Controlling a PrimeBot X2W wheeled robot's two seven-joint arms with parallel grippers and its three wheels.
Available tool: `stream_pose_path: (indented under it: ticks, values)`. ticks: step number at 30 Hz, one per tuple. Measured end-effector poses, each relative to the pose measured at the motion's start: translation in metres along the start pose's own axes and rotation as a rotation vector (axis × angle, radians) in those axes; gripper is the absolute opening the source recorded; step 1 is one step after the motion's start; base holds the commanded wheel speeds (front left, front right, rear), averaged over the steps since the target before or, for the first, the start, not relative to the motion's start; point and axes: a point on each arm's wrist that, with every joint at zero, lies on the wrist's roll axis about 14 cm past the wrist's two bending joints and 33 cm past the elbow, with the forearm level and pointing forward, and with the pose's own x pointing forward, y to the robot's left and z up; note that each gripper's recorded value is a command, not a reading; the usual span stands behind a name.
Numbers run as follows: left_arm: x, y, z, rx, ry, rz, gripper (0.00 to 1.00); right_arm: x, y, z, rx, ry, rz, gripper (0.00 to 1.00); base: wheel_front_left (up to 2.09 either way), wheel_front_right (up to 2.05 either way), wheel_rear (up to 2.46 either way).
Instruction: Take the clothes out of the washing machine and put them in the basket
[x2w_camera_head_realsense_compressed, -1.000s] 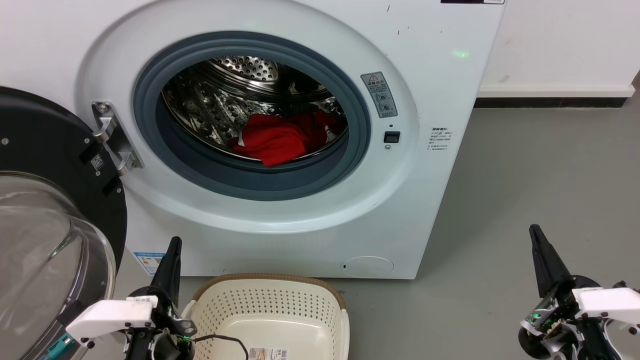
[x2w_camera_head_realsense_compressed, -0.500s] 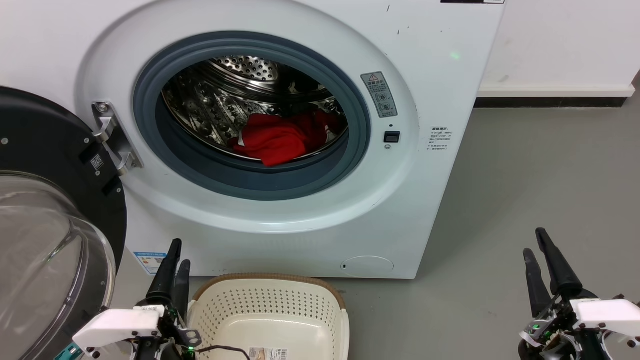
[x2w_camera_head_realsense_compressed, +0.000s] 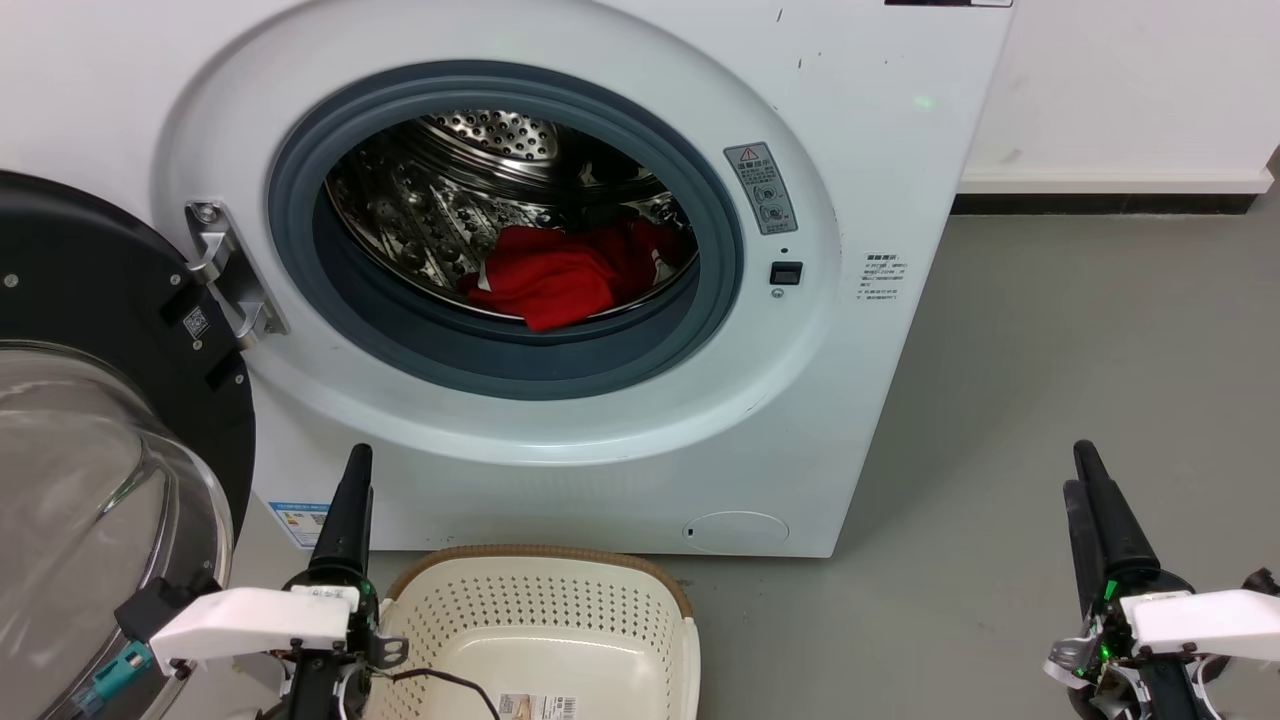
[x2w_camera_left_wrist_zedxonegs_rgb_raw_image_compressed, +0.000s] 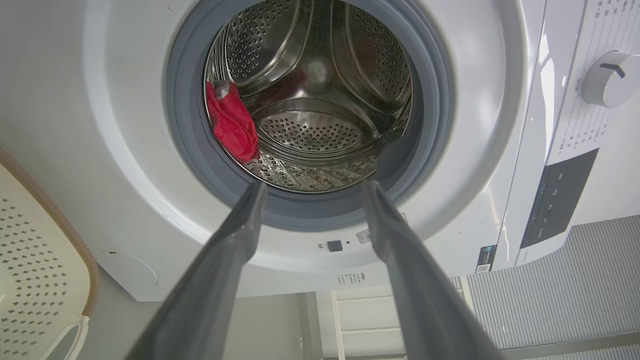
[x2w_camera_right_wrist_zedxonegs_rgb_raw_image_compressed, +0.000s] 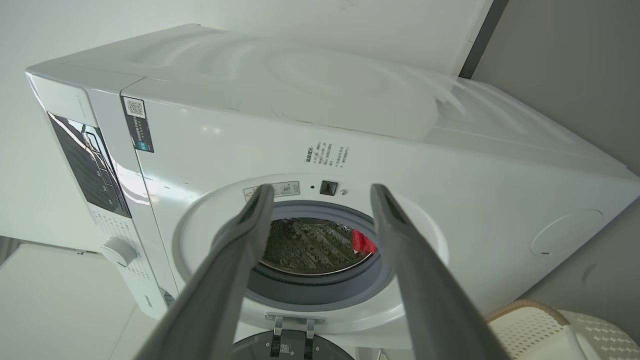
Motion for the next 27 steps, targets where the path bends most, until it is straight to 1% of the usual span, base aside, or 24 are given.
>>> stream_pose_path:
  ticks: [10, 11, 19, 27]
  values:
    - [0.004, -0.021, -0.001, 0.237, -0.010, -0.062, 1.00, 0.001, 0.018, -0.005, -0.285, 0.002, 0.057, 1.00, 0.00, 0.00, 0.00]
    - [0.004, -0.025, -0.001, 0.302, -0.016, -0.076, 1.00, 0.000, 0.021, -0.007, -0.365, 0.004, 0.066, 1.00, 0.00, 0.00, 0.00]
    - [0.004, -0.031, -0.004, 0.473, -0.019, -0.095, 1.00, 0.000, 0.025, -0.012, -0.554, 0.007, 0.089, 1.00, 0.00, 0.00, 0.00]
    - [0.005, -0.033, -0.009, 0.616, -0.020, -0.105, 1.00, -0.002, 0.022, -0.015, -0.695, 0.008, 0.092, 1.00, 0.00, 0.00, 0.00]
